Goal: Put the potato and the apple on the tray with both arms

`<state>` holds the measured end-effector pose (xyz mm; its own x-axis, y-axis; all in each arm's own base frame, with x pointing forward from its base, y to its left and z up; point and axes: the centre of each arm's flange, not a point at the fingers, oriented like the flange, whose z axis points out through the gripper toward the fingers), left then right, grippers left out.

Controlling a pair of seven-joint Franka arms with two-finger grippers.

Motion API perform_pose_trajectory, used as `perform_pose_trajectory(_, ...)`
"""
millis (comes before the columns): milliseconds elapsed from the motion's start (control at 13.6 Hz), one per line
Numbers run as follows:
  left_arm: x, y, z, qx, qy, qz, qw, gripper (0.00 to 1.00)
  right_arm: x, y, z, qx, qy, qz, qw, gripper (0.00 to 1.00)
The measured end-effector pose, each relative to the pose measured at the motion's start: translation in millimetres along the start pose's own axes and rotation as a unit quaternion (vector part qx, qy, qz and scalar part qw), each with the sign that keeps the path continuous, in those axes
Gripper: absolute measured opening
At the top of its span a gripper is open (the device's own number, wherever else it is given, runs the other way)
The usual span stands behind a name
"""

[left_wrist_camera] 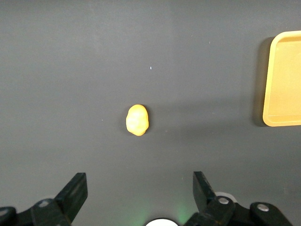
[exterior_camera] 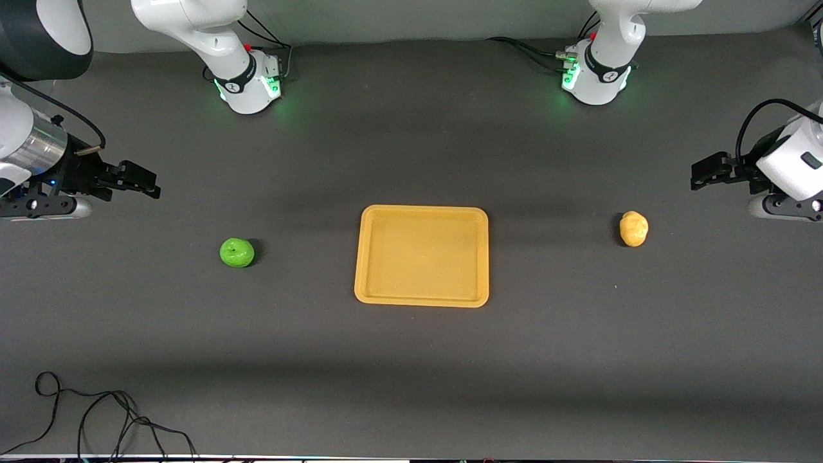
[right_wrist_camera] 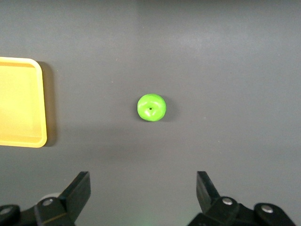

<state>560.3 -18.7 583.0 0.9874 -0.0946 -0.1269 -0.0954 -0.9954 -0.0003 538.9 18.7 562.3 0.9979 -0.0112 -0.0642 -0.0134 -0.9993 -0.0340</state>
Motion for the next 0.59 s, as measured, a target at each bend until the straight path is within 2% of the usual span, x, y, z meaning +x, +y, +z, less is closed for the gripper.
perform_pose_trajectory(590, 2.3, 2.6, -2.0, -0.011, 0.011, 0.001, 1.0, 1.0, -0.4, -0.1, 0.4, 0.0, -0.002, 0.0, 1.0, 1.0)
